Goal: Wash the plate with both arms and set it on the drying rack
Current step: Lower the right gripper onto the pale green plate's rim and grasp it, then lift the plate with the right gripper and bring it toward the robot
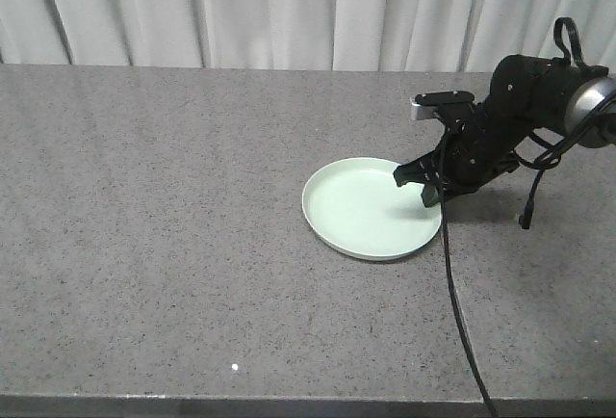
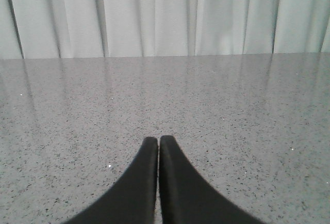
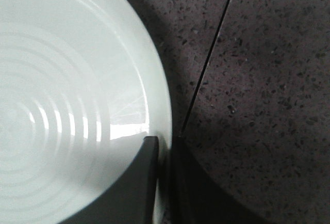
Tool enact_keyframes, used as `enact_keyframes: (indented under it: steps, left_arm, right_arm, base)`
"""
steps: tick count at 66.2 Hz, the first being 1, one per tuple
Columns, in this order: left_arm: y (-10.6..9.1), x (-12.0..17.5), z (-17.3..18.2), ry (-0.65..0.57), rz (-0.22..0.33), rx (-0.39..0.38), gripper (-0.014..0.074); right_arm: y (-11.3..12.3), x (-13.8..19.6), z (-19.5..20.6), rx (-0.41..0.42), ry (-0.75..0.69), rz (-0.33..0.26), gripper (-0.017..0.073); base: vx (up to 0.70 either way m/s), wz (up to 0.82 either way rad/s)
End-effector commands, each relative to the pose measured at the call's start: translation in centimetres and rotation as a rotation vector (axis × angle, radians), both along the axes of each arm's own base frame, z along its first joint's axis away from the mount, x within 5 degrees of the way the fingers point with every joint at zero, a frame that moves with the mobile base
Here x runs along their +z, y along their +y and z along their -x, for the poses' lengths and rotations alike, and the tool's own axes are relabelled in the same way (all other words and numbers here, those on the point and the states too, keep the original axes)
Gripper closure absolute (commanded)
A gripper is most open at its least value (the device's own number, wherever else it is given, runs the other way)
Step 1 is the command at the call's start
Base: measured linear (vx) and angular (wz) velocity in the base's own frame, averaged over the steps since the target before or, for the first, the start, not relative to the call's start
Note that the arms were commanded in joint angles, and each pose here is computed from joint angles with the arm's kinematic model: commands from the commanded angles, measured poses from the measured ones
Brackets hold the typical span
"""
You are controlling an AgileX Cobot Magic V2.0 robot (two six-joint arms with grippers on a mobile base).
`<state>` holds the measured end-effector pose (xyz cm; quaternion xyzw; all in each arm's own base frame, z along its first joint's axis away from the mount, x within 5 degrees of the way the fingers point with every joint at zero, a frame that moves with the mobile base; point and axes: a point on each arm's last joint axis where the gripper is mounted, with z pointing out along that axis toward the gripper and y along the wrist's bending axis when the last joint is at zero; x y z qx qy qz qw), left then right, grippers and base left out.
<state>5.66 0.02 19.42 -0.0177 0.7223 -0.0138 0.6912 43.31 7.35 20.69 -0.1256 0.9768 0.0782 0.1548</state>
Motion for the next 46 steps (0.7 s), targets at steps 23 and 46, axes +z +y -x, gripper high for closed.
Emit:
enact_keyframes:
  steps: [23,46]
  left_arm:
    - [0.0,0.0,0.0,-0.068,0.012,0.002,0.0599]
    - [0.0,0.0,0.0,-0.068,0.012,0.002,0.0599]
  right_arm:
    - [-3.1,13.2,4.0,0.000,-0.294,-0.242,0.0568]
    - [-7.2,22.6,15.0,0.081,-0.564,-0.413,0.0568]
  base:
    - [0.00,0.00]
    - [0.00,0.00]
